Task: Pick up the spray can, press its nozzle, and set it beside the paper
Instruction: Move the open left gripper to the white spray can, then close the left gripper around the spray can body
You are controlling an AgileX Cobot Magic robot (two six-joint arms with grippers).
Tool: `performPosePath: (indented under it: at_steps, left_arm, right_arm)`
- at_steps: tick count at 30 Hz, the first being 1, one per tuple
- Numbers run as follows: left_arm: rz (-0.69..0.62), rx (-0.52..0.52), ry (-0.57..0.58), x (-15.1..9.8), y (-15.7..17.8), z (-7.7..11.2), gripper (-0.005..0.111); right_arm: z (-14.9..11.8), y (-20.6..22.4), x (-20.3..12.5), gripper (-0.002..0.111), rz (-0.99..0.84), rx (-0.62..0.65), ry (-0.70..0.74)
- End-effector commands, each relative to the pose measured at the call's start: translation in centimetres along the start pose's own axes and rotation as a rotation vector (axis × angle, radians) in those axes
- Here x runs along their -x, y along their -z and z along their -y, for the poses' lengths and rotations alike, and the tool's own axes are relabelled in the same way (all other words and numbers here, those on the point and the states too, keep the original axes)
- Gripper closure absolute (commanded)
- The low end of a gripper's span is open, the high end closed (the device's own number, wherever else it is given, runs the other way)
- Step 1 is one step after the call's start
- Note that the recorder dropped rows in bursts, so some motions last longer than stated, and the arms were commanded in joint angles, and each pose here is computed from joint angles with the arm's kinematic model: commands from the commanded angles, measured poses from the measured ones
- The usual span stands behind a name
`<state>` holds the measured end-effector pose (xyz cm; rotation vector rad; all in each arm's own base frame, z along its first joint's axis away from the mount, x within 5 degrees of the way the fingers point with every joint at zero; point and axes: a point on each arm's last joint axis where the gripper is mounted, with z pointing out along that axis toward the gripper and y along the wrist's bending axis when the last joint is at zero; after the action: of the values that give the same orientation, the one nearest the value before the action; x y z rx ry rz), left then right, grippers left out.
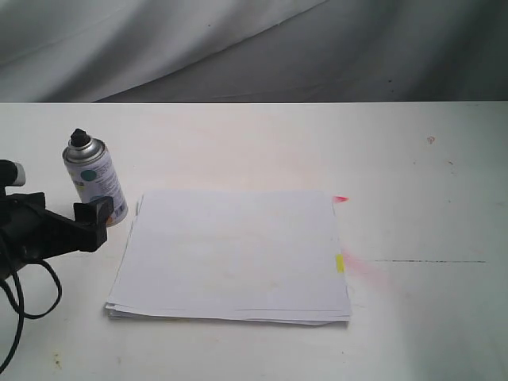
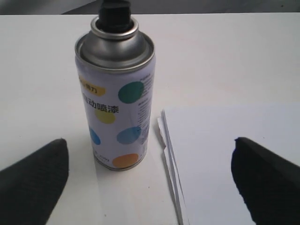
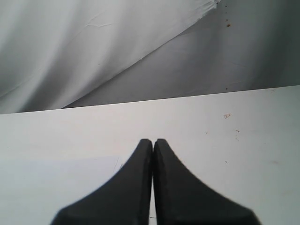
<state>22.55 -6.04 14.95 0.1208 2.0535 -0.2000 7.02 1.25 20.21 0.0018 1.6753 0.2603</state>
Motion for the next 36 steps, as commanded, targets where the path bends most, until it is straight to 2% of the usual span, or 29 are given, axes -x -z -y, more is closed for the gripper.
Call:
performPosePath:
  at_steps: [1,10,24,30,36]
  left_arm:
    - [0.018,-0.005,0.050,0.0,0.0,0.1,0.018]
    - [0.026,0.002,0.050,-1.1,-1.3,0.0,0.018]
    - [0.158,0.002,0.043,-2.5,-4.0,-0.2,0.018]
    - [0.161,0.002,0.022,-2.2,-6.2,0.0,0.018]
    - [0.160,0.066,0.007,-1.9,-8.3,-0.4,0.018]
  right_arm:
    - [0.1,0.0,-0.1,0.108,0.001,-0.011,-0.005]
    - [0.1,0.0,-0.1,0.108,0.001,-0.011,-0.005]
    - [0.1,0.0,-0.1,0.108,0.001,-0.011,-0.005]
    - [0.1,0.0,-0.1,0.108,0.001,-0.011,-0.005]
    - [0.1,0.0,-0.1,0.108,0.001,-0.011,-0.005]
